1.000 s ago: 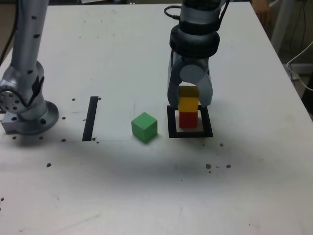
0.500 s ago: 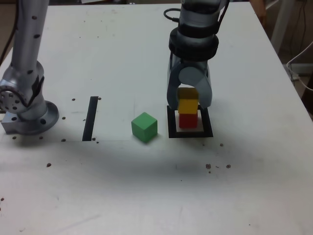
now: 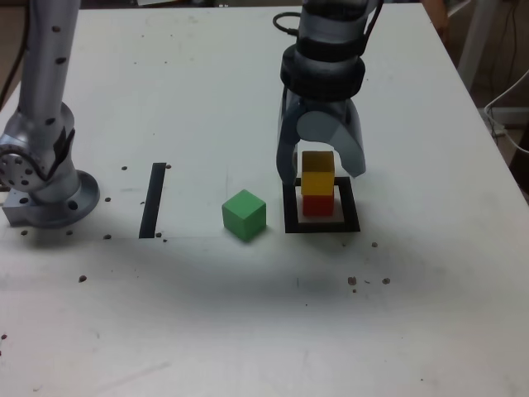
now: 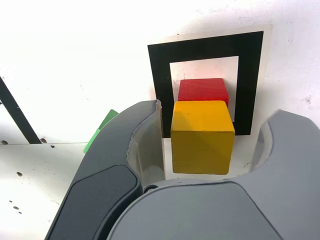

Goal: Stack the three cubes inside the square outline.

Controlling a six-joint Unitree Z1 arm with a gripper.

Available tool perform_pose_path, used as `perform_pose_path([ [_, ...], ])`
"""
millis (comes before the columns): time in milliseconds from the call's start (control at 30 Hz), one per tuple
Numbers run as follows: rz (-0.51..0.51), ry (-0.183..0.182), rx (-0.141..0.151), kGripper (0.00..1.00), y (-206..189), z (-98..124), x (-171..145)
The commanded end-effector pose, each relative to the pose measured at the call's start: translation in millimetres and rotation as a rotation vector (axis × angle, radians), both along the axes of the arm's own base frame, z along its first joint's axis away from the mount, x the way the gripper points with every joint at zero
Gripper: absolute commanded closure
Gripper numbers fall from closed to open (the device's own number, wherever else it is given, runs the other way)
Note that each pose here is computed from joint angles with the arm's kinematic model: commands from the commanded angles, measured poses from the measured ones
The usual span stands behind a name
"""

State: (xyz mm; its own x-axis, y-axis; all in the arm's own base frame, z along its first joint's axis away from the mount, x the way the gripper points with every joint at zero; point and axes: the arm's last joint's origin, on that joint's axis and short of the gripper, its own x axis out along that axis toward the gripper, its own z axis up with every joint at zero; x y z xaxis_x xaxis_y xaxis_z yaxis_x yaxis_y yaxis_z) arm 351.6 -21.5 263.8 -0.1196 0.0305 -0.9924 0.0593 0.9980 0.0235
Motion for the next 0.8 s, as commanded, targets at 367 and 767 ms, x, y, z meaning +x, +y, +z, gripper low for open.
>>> perform_pose_path([
  [367,-0.026,-0.018,0.011,0.01,4.0,55.7,-66.0],
  [767,0.242,0.067,-0.016,0.01,7.2,43.9,-109.8],
])
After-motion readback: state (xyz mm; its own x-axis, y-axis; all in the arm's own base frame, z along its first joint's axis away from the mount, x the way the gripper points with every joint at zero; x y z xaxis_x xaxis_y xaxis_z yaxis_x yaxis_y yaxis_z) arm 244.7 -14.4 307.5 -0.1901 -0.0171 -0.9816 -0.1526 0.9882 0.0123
